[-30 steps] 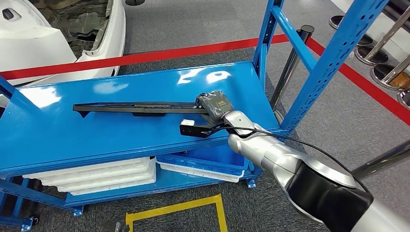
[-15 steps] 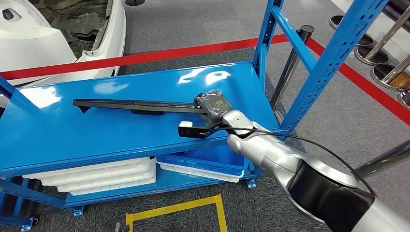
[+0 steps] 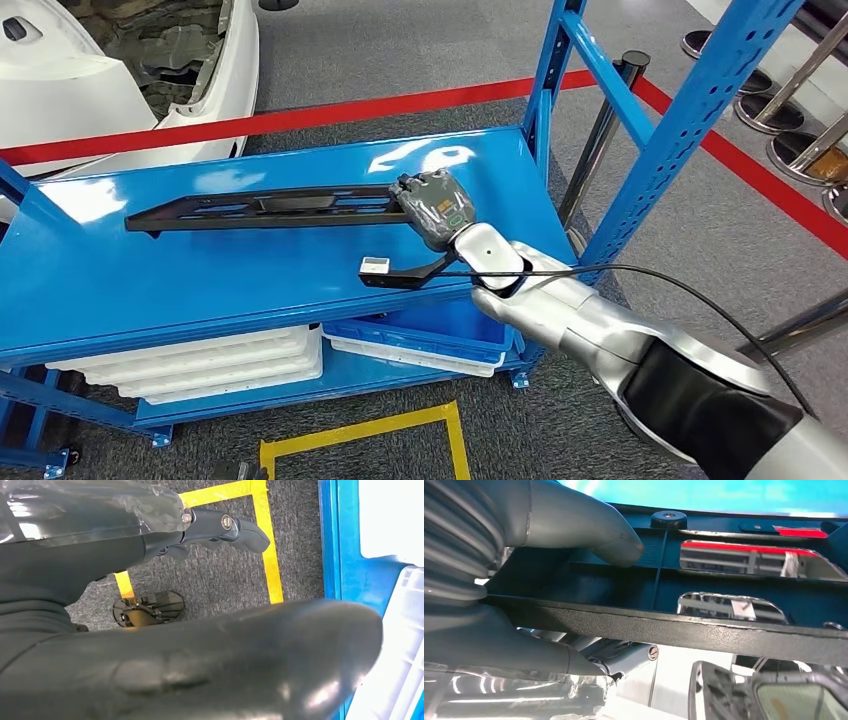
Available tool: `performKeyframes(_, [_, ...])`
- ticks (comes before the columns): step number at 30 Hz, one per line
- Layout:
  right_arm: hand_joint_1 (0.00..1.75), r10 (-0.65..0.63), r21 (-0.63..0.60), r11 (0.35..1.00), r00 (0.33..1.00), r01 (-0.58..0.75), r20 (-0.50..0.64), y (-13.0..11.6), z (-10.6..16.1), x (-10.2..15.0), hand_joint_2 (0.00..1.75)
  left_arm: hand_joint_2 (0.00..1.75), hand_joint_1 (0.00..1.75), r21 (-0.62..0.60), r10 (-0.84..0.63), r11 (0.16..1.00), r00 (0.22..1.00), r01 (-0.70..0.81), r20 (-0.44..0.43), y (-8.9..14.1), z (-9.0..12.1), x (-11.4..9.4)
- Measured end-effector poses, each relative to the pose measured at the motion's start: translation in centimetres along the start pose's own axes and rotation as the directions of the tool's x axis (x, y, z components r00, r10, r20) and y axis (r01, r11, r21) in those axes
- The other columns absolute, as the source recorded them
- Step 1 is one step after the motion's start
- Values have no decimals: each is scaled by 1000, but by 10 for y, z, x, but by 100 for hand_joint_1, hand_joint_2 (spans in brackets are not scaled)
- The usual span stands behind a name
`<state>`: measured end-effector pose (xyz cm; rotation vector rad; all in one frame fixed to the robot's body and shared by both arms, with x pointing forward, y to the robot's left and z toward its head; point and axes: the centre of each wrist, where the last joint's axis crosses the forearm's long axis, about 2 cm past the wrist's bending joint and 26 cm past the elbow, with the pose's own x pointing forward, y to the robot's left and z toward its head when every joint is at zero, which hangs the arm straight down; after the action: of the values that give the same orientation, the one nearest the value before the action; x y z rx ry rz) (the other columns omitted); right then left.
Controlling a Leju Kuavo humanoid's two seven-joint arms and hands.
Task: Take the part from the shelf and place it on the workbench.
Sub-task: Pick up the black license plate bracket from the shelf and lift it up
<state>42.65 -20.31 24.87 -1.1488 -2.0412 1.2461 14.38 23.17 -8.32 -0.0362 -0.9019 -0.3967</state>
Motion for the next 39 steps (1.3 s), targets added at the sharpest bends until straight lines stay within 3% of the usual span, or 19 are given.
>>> performKeyframes(11, [175,45,-108,993,998,-41,39,-22,2,14,175,0,0,5,-2,1000,1000,2,-1,0,0,0])
performKeyframes(20, [175,30,-222,975,999,-21,40,-27,22,33,175,0,0,5,-3,1000,1000,3,-3,0,0,0])
performKeyframes(29, [175,59,-335,942,992,-19,107,-36,50,71,175,0,0,17,5,1000,1000,-5,-3,0,0,0])
performKeyframes(39, [175,15,-391,920,991,39,133,-50,58,88,175,0,0,17,6,1000,1000,-6,-4,-1,1,-2])
